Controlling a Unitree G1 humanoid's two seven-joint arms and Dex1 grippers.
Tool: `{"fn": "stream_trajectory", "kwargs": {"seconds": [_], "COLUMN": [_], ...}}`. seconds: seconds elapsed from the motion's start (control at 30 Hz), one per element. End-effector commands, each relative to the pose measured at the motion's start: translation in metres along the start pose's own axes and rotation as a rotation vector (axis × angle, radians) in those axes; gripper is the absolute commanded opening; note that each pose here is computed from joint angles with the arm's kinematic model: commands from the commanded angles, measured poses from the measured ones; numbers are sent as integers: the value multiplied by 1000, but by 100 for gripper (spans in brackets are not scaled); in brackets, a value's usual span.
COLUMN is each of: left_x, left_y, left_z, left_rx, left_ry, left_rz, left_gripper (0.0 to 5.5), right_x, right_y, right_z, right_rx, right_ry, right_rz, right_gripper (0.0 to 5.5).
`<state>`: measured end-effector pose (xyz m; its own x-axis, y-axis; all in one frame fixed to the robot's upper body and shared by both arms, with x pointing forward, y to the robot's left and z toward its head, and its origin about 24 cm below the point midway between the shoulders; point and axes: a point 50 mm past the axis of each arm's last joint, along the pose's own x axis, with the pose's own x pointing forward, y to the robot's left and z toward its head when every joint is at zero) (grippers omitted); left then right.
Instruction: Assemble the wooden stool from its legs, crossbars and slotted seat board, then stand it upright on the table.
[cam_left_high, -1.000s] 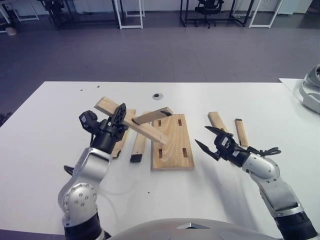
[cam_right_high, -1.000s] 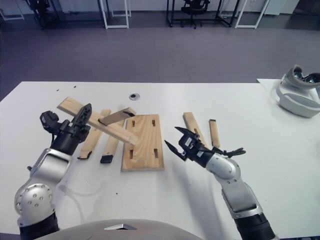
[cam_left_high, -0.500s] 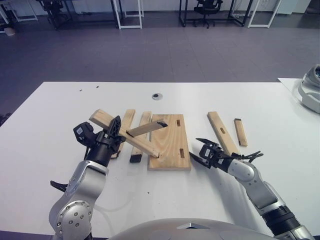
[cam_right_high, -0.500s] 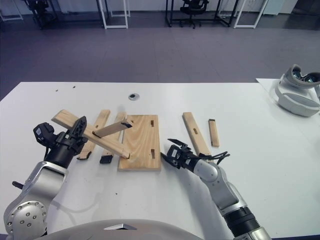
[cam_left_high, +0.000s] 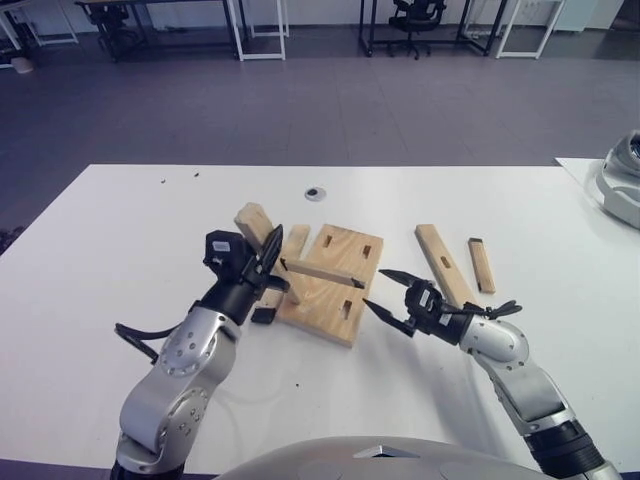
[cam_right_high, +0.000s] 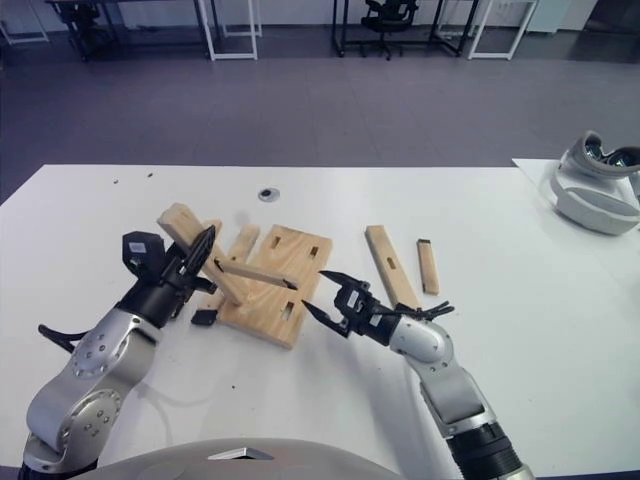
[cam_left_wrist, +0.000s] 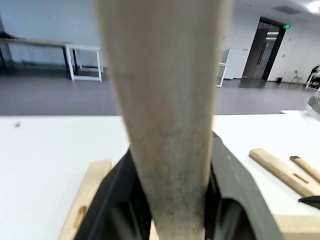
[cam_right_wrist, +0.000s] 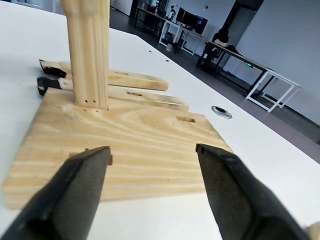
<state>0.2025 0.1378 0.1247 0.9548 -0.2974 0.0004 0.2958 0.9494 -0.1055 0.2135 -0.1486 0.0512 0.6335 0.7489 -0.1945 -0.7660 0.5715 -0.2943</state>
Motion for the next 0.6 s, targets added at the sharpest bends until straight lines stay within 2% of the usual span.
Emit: {"fn": "stream_trajectory", "kwargs": {"seconds": [0.03, 0.2, 0.23, 0.3, 0.47, 0.53, 0.6], "left_x": [9, 28, 30, 28, 16, 15, 12], "left_y": [4, -5, -9, -18, -28, -35, -42], "left_z": [-38, 1, 12, 27, 44, 57, 82], "left_rx": [116, 27, -8, -156, -486, -520, -459], "left_ry": [228, 23, -26, -76, -32, -29, -97], "left_rz": [4, -35, -59, -141, -321, -401, -488], "left_gripper": [102, 103, 140, 175, 259, 293, 316], "right_x": [-7, -9, -9, -12, -35, -45, -50], "right_y": [-6, -14, -17, -22, -63, -82, -93], "right_z": [-12, -16, -17, -18, -11, -2, 6], "right_rx": [-22, -29, -29, -25, -35, -60, -75], "right_ry": [85, 110, 114, 124, 132, 117, 100], "right_rz": [-54, -130, -151, -195, -425, -505, -549], "right_gripper": [322, 322, 322, 322, 322, 322, 322]}}
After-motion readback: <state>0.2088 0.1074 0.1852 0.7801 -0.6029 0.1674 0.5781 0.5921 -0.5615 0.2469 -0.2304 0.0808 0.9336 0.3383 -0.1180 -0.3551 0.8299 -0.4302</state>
